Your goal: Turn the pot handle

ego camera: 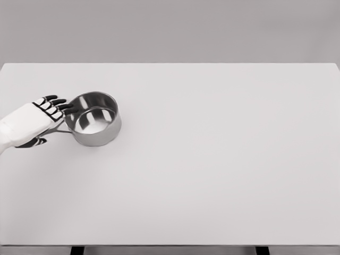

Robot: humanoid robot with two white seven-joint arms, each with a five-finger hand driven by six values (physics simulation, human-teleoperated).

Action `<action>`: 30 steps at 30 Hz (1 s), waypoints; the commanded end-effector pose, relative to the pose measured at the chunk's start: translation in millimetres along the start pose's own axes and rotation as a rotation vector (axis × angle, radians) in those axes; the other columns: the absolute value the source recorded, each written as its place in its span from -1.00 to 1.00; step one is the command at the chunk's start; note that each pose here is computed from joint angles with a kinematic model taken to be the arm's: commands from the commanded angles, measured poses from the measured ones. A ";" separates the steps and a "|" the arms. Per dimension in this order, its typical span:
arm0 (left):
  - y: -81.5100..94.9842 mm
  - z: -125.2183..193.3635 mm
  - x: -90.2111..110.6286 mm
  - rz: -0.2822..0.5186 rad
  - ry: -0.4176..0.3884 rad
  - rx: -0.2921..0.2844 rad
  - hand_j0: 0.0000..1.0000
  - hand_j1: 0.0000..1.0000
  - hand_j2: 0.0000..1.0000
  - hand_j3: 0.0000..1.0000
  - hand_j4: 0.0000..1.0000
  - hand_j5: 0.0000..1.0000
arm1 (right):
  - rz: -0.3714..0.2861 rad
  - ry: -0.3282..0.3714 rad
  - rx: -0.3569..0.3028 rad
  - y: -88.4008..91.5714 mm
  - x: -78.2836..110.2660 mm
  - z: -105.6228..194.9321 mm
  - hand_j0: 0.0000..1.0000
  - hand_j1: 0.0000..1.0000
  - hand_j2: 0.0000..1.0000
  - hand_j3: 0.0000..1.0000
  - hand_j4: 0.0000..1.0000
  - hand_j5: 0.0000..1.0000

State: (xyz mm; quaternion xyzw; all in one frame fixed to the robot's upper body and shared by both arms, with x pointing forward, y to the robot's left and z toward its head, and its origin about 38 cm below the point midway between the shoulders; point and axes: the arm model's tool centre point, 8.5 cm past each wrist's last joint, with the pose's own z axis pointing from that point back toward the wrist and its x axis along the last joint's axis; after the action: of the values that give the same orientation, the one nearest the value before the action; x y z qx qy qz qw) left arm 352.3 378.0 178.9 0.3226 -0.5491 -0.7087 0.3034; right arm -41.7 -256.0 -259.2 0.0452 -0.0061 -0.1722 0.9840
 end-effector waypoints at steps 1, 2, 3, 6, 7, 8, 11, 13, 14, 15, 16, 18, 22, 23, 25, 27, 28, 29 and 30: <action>-2.9 2.1 -4.3 0.010 0.011 -0.008 1.00 1.00 1.00 1.00 1.00 1.00 | 0.000 0.000 0.000 0.0 0.0 0.0 1.00 1.00 1.00 1.00 1.00 1.00; -3.1 2.1 -7.0 0.011 0.017 -0.008 1.00 1.00 1.00 1.00 1.00 1.00 | 0.000 0.000 0.000 0.0 0.0 0.0 1.00 1.00 1.00 1.00 1.00 1.00; -4.5 2.5 -8.6 0.014 0.022 -0.011 1.00 1.00 1.00 1.00 1.00 1.00 | 0.000 -0.001 0.000 0.0 0.1 0.0 1.00 1.00 1.00 1.00 1.00 1.00; -4.7 3.2 -18.2 0.014 0.043 -0.019 1.00 1.00 1.00 1.00 1.00 1.00 | 0.000 0.000 0.000 0.0 0.0 0.0 1.00 1.00 1.00 1.00 1.00 1.00; -5.6 3.5 -19.5 0.018 0.046 -0.020 1.00 1.00 1.00 1.00 1.00 1.00 | 0.000 0.000 0.000 0.0 0.0 0.0 1.00 1.00 1.00 1.00 1.00 1.00; -3.4 3.1 -21.1 0.015 0.049 -0.015 1.00 1.00 1.00 1.00 1.00 1.00 | 0.000 0.000 0.000 0.0 0.0 0.0 1.00 1.00 1.00 1.00 1.00 1.00; -2.5 2.8 -28.1 0.016 0.065 -0.015 1.00 1.00 1.00 1.00 1.00 1.00 | 0.000 0.000 0.000 0.0 0.0 0.0 1.00 1.00 1.00 1.00 1.00 1.00; -5.2 3.4 -32.1 0.023 0.075 -0.021 1.00 1.00 1.00 1.00 1.00 1.00 | 0.000 -0.001 0.000 0.0 0.1 0.0 1.00 1.00 1.00 1.00 1.00 1.00; -5.4 3.5 -32.8 0.024 0.077 -0.022 1.00 1.00 1.00 1.00 1.00 1.00 | 0.000 0.000 0.000 0.0 0.0 0.0 1.00 1.00 1.00 1.00 1.00 1.00; -2.6 2.6 -35.3 0.020 0.082 -0.017 1.00 1.00 1.00 1.00 1.00 1.00 | 0.000 0.000 0.000 0.0 0.0 0.0 1.00 1.00 1.00 1.00 1.00 1.00; -4.6 2.9 -37.4 0.023 0.089 -0.021 1.00 1.00 1.00 1.00 1.00 1.00 | 0.000 0.000 0.000 0.0 0.0 0.0 1.00 1.00 1.00 1.00 1.00 1.00; -5.7 3.0 -42.0 0.026 0.100 -0.025 1.00 1.00 1.00 1.00 1.00 1.00 | 0.000 0.000 0.000 0.0 0.0 0.0 1.00 1.00 1.00 1.00 1.00 1.00; -11.2 2.8 -44.1 0.037 0.106 -0.039 1.00 1.00 1.00 1.00 1.00 1.00 | 0.000 0.000 0.000 0.0 0.0 0.0 1.00 1.00 1.00 1.00 1.00 1.00; -10.7 3.0 -44.5 0.037 0.107 -0.036 1.00 1.00 1.00 1.00 1.00 1.00 | 0.000 0.000 0.000 0.0 0.0 0.0 1.00 1.00 1.00 1.00 1.00 1.00; -9.5 2.3 -45.6 0.035 0.108 -0.034 1.00 1.00 1.00 1.00 1.00 1.00 | 0.000 0.000 0.000 0.0 0.0 0.0 1.00 1.00 1.00 1.00 1.00 1.00; -8.9 2.1 -45.8 0.034 0.109 -0.033 1.00 1.00 1.00 1.00 1.00 1.00 | 0.000 -0.001 0.000 0.0 0.1 0.0 1.00 1.00 1.00 1.00 1.00 1.00; -8.5 1.6 -45.8 0.035 0.108 -0.031 1.00 1.00 1.00 1.00 1.00 1.00 | 0.000 0.000 0.000 0.0 0.0 0.0 1.00 1.00 1.00 1.00 1.00 1.00; -8.6 1.4 -47.2 0.036 0.111 -0.031 1.00 1.00 1.00 1.00 1.00 1.00 | 0.000 0.000 0.000 0.0 0.0 0.0 1.00 1.00 1.00 1.00 1.00 1.00; -9.2 0.6 -49.2 0.041 0.117 -0.030 1.00 1.00 1.00 1.00 1.00 1.00 | 0.000 0.000 0.000 0.0 0.0 0.0 1.00 1.00 1.00 1.00 1.00 1.00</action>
State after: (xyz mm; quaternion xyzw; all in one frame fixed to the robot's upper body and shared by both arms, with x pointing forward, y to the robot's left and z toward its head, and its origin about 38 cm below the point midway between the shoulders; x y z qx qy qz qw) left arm 382.0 417.3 180.2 0.3509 -0.5265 -0.6919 0.3478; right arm -41.7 -256.0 -259.2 0.0451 -0.0061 -0.1723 0.9840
